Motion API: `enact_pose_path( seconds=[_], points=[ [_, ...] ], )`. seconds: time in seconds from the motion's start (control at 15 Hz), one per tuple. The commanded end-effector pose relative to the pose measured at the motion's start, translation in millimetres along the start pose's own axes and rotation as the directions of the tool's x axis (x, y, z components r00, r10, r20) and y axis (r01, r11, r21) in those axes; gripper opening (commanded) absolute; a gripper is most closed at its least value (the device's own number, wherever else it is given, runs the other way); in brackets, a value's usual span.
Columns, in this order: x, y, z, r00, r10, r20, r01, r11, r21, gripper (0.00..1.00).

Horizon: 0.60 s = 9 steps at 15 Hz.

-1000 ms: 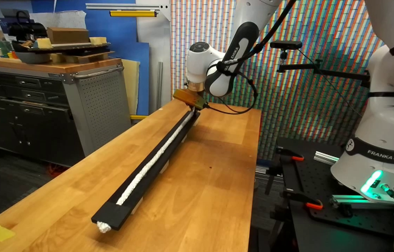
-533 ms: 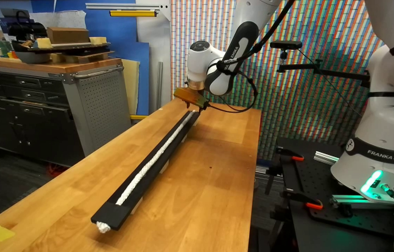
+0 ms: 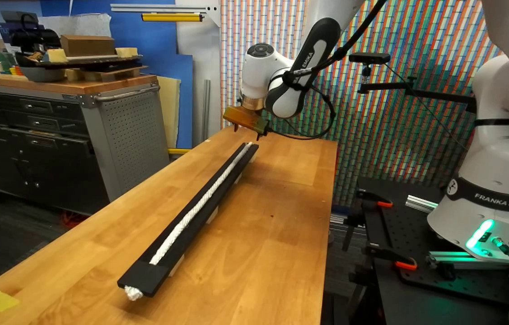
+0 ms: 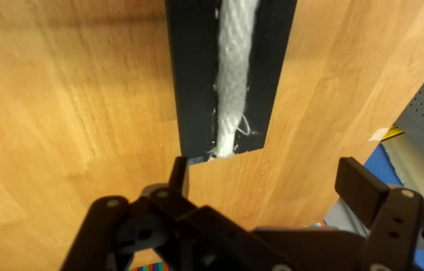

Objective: Straighten the rope on the black object and press it in

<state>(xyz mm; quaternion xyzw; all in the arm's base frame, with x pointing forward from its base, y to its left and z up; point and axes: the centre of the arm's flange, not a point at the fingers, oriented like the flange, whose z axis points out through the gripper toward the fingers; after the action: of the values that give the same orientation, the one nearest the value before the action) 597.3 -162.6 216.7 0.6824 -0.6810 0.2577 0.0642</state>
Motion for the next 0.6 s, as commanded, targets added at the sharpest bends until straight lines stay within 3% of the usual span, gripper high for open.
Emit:
enact_pose_path(
  seconds=[0.0,0.27,0.53],
  points=[
    [-7.6,15.1,-63.4,0.993,-0.117,0.004,0.117,0.992,0.039,1.0],
    [-33.4,33.1,-104.8,0.956,-0.292,0.027,0.291,0.956,0.042,1.0],
    [-67.9,65.1,-137.8,0.868,-0.484,0.113,0.479,0.875,0.074,1.0]
  ],
)
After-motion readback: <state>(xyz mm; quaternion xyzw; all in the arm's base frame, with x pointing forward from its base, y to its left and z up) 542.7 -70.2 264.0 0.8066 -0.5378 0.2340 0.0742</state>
